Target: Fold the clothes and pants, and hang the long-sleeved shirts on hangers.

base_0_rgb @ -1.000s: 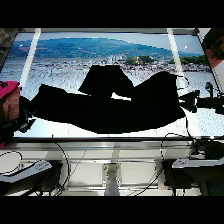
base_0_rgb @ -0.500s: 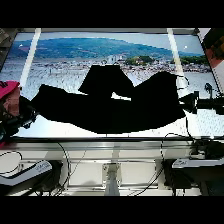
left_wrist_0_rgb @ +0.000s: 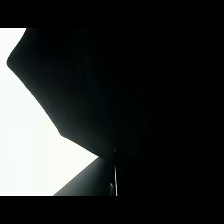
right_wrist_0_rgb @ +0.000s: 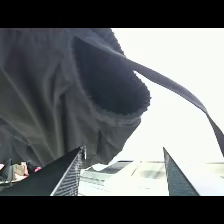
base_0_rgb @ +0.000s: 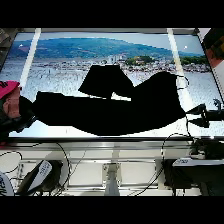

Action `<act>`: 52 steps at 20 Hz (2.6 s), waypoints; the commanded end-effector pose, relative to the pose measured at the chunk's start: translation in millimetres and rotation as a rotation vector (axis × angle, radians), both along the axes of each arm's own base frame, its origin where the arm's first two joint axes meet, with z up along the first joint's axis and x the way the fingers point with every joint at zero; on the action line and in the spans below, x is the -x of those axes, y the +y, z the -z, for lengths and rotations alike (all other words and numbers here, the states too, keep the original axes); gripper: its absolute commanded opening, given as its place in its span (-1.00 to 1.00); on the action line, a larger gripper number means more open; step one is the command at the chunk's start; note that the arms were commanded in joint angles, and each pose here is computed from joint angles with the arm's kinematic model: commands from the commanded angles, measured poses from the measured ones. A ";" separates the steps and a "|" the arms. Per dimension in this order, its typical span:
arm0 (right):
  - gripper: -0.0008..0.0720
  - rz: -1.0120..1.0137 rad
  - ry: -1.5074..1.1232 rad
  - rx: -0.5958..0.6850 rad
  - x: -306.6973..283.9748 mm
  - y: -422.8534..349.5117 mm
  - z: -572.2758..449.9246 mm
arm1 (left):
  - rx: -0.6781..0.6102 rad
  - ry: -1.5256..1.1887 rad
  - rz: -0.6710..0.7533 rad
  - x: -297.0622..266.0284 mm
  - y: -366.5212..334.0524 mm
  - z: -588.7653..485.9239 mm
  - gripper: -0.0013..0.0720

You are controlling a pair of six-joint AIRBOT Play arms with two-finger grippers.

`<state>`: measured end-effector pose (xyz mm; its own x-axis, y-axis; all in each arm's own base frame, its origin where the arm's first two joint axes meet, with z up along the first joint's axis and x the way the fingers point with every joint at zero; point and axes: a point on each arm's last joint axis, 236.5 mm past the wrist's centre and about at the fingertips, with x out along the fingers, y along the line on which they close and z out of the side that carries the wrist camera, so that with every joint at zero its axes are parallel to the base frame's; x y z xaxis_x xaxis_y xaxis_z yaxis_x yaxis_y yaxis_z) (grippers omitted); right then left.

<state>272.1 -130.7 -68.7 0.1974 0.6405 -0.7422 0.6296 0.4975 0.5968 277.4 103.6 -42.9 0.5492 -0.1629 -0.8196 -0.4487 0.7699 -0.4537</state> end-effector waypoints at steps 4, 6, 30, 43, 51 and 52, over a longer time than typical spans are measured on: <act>0.55 -0.055 0.050 0.011 -8.0 16.5 19.7 | 0.014 0.002 0.006 3.8 -6.7 -6.1 -0.96; 0.55 -0.077 0.041 0.029 -15.3 22.6 22.5 | 0.025 -0.010 -0.001 1.3 -7.9 -8.1 -0.96; -0.93 0.132 -0.029 0.171 49.5 -70.4 -35.6 | 0.041 0.219 0.061 55.2 -22.2 28.2 -0.97; 0.13 0.218 -0.087 0.241 25.1 -99.1 -63.6 | 0.045 0.208 0.066 51.7 -21.5 21.1 0.12; 0.13 0.264 -0.316 0.253 -32.9 -108.5 -118.2 | 0.182 -0.302 -0.031 -60.7 -17.7 -128.9 0.18; 0.13 0.250 -0.321 0.257 -38.9 -104.5 -118.1 | 0.253 -0.359 -0.032 -71.3 -29.6 -143.3 0.17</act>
<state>293.2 -238.8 40.4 0.5344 0.3517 -0.7686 0.5873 0.4994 0.6369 311.9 91.9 41.6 0.6619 -0.2380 -0.7108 -0.3711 0.7198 -0.5866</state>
